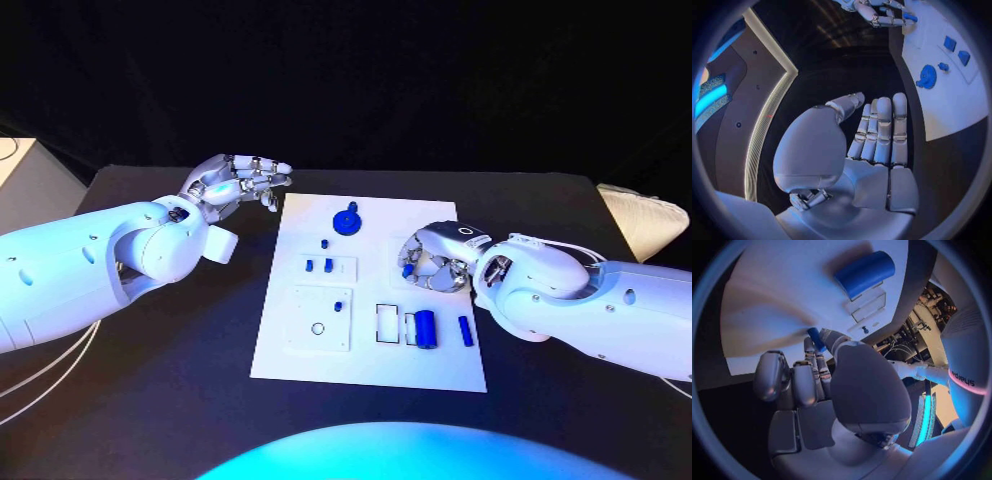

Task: Assemble the parts on the task board

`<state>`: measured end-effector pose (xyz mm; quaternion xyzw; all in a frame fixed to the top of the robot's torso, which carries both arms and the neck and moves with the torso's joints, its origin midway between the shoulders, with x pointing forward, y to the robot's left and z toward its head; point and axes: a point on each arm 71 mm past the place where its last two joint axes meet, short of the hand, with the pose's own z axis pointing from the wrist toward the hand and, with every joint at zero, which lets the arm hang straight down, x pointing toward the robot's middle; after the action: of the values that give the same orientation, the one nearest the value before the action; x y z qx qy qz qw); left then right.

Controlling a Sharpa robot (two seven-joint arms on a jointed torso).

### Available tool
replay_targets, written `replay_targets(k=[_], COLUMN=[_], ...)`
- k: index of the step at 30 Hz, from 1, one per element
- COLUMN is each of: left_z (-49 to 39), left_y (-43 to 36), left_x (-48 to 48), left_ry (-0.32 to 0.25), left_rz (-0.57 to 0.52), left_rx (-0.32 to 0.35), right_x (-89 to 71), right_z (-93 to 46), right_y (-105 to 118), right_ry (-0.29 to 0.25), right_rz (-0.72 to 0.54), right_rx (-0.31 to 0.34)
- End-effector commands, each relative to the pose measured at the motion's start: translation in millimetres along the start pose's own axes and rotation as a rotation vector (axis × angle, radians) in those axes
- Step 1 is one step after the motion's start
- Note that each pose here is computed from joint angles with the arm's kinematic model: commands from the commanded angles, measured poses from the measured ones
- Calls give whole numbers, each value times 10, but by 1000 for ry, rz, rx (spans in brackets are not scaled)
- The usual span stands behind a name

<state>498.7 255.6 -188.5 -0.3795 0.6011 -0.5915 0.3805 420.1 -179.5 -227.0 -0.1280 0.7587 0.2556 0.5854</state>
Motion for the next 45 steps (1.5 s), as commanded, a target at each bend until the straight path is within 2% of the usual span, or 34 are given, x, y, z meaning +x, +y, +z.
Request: replay_targets(k=[1, 15, 25, 34, 45], left_z=[3, -2, -6, -6, 6], left_y=[-5, -1, 1, 4, 10], left_x=[14, 10, 5, 5, 6], left_ry=[12, 14, 15, 17, 17], left_rz=[-10, -11, -12, -12, -12], left_rx=[2, -4, -8, -11, -11], right_x=[-28, -31, -17, -58, -305], right_z=[1, 1, 2, -28, -129], right_y=[45, 62, 68, 123, 224], right_ry=[-50, -56, -39, -95, -202], right_rz=[11, 17, -37, -29, 41], right_rx=[-15, -9, 2, -16, -54])
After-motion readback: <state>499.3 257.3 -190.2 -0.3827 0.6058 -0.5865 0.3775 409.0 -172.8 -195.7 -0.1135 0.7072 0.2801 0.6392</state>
